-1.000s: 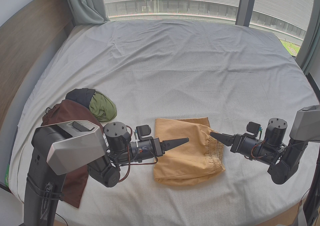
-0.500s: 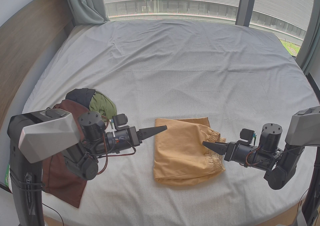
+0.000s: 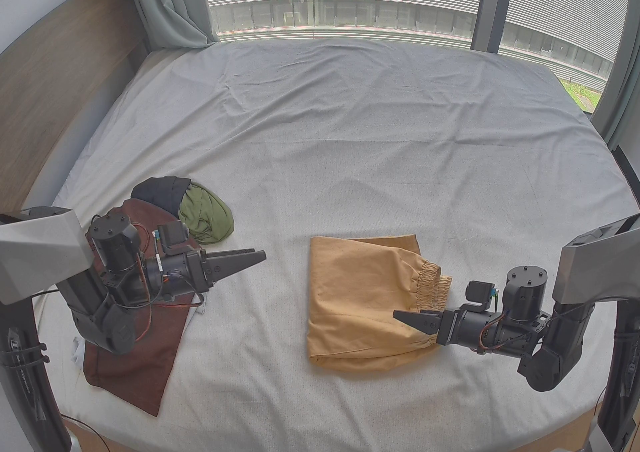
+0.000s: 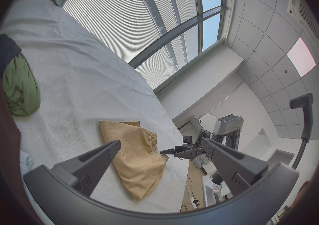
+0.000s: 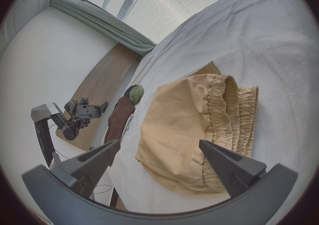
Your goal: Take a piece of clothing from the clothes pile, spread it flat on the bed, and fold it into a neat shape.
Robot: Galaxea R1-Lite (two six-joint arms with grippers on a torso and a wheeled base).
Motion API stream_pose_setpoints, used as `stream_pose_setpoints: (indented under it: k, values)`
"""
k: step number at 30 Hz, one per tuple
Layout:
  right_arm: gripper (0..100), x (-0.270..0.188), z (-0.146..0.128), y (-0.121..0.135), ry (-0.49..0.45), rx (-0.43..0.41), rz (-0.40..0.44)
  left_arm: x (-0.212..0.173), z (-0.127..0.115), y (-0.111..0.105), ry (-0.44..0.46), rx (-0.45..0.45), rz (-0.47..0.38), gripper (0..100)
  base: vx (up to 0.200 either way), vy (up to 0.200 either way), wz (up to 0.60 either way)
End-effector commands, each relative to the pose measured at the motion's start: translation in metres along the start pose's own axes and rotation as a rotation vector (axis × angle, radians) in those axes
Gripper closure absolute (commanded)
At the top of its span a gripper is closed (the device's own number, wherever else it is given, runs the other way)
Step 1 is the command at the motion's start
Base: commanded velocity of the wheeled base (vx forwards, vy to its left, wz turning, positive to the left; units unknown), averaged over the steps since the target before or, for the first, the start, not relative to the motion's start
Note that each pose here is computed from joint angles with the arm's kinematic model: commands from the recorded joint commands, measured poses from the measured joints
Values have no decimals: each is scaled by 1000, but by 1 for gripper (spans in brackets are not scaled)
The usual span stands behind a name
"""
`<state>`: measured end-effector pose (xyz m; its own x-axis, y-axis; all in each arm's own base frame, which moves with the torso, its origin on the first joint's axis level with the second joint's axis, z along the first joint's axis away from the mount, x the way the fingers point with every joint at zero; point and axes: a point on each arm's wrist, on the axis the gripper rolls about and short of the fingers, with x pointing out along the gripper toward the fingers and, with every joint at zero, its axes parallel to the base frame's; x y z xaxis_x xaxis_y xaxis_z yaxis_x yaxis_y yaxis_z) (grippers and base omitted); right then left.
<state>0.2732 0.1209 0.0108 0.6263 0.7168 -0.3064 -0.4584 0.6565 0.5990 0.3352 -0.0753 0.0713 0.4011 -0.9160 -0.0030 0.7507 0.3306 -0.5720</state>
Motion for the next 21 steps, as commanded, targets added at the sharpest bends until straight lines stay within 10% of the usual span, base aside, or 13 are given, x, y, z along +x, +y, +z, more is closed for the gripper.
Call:
stream_pose_setpoints:
  k: [1,21]
  values:
    - [0,2,-10,-2,38,11,-11,-15,11,-6,-24,27,8,0,0,0,0]
    - [0,3,-37,-26,129,-24,-100,-16,-1,5,-1,31,28,0,0,0,0]
